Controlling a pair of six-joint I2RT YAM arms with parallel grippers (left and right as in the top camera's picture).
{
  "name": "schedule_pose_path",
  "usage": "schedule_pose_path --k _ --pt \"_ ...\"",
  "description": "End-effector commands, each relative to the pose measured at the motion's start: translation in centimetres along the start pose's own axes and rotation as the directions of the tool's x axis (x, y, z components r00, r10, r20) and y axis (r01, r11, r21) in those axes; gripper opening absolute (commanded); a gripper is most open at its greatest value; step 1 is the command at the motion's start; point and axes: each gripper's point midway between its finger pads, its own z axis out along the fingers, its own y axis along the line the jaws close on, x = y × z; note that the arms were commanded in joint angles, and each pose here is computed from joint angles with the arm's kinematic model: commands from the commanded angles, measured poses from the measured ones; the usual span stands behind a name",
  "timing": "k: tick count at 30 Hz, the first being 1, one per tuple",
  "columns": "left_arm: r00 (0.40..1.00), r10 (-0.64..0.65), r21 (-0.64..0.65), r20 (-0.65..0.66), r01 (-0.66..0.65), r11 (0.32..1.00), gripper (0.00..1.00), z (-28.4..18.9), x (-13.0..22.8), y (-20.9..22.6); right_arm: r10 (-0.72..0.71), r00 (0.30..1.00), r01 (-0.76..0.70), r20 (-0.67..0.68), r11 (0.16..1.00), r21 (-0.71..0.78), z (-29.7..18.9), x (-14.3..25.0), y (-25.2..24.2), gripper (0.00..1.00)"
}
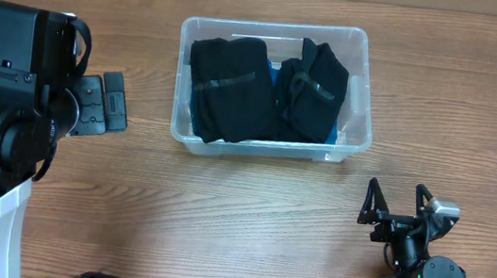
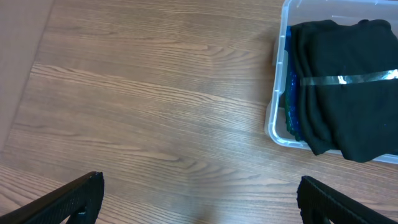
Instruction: Pack container
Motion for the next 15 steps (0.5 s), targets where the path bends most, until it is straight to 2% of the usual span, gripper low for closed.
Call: schedule_pose_path --k 1,15 --pt "1.0 0.01 -0.013 0.009 -0.01 1.0 1.0 -0.09 -0.22 0.3 -0.002 1.0 0.002 0.007 1.0 -0.006 -0.01 -0.09 0.09 1.0" --pt "1.0 0.003 -0.007 0.029 -0.003 1.0 1.0 -0.81 -0.04 0.55 -0.002 1.0 0.002 0.007 1.0 -0.006 -0.01 -0.09 0.09 1.0"
